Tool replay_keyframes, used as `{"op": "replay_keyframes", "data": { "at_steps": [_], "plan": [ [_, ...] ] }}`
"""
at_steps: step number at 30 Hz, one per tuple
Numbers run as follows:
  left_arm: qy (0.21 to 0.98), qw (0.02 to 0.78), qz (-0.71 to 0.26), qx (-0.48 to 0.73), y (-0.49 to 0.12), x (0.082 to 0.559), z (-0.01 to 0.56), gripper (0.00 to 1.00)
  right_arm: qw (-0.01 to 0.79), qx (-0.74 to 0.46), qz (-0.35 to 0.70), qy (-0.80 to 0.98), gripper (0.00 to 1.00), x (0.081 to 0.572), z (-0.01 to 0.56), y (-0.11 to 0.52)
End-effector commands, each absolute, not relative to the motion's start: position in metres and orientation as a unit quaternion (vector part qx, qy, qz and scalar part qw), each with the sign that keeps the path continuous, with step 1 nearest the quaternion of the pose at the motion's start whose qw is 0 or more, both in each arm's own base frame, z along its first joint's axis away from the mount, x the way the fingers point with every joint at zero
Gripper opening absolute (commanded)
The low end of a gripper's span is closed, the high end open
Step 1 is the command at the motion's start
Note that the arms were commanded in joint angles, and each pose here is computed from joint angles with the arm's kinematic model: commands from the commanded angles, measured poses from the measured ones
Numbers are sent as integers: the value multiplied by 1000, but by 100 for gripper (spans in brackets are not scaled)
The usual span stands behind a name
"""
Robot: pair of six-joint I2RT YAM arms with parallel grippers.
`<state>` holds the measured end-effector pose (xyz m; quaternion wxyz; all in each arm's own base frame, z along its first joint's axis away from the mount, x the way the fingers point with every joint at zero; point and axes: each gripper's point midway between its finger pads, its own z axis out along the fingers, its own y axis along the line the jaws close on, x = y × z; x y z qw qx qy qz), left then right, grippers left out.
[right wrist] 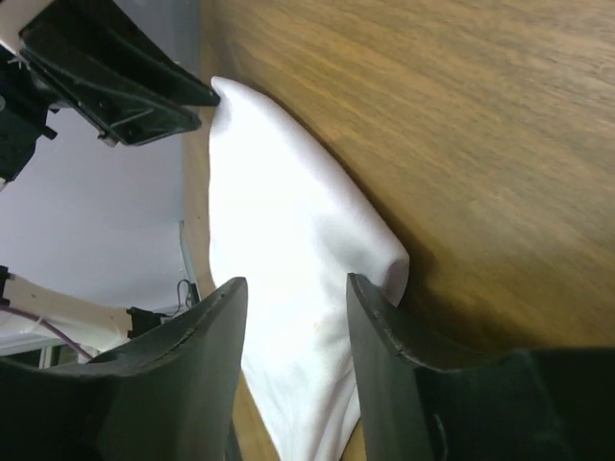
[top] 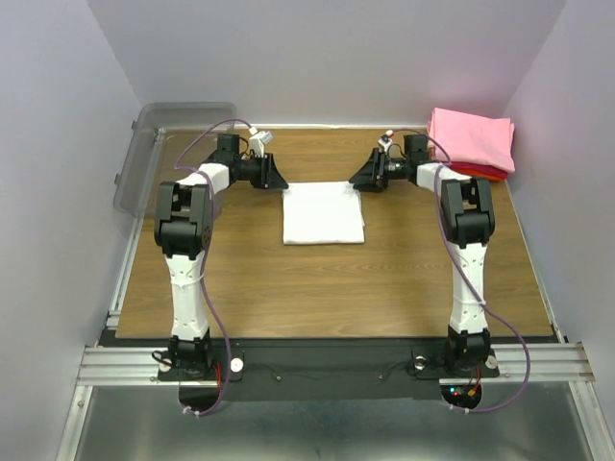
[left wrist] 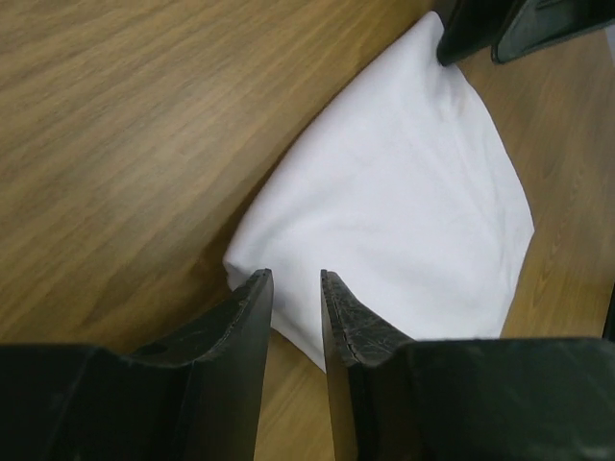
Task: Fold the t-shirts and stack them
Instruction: Neatly place the folded tshirt to the corner
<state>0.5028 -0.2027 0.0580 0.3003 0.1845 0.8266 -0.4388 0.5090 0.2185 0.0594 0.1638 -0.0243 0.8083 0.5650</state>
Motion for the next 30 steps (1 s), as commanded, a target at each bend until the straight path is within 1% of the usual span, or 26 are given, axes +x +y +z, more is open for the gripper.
{"op": "replay_keyframes", "data": {
  "at_steps": [1,2,3,4,5,7,8,9,10,14,15,16,19,20,24,30],
  "plan": [
    [750,397,-434,303,-230,477,176,39,243,-74,578,775,54,513,171,215],
    [741,422,-412,320,-230,471,196,40,239,-71,578,777,57,505,173,215],
    [742,423,-399,334,-232,462,200,41,250,-78,574,776,59,499,184,214],
    [736,442,-371,355,-244,452,217,41,271,-88,569,772,64,490,209,212],
    [740,441,-350,367,-248,444,213,42,285,-87,560,773,71,486,217,209],
    [721,457,-286,434,-270,420,219,43,285,-81,546,784,75,469,214,205],
    [719,452,-267,456,-278,408,209,44,303,-87,539,781,75,460,233,202],
    [706,456,-244,484,-285,401,207,45,310,-74,522,791,75,458,229,196],
    [703,462,-216,496,-287,396,207,46,302,-54,508,805,75,449,215,188],
    [675,441,-157,570,-326,358,180,48,337,15,429,838,77,432,193,147],
    [655,436,-150,598,-346,339,175,48,355,22,415,837,78,426,202,141],
    [650,433,-119,614,-349,339,164,48,347,51,394,850,78,419,181,129],
    [623,419,-99,653,-373,318,146,48,344,88,373,857,80,407,170,120],
    [622,409,-85,663,-377,317,133,48,333,104,364,864,81,399,157,117],
    [608,394,-58,687,-391,311,103,47,331,152,322,874,82,395,137,103],
    [590,385,-21,710,-402,314,69,46,302,171,321,881,82,390,115,103]
  ]
}}
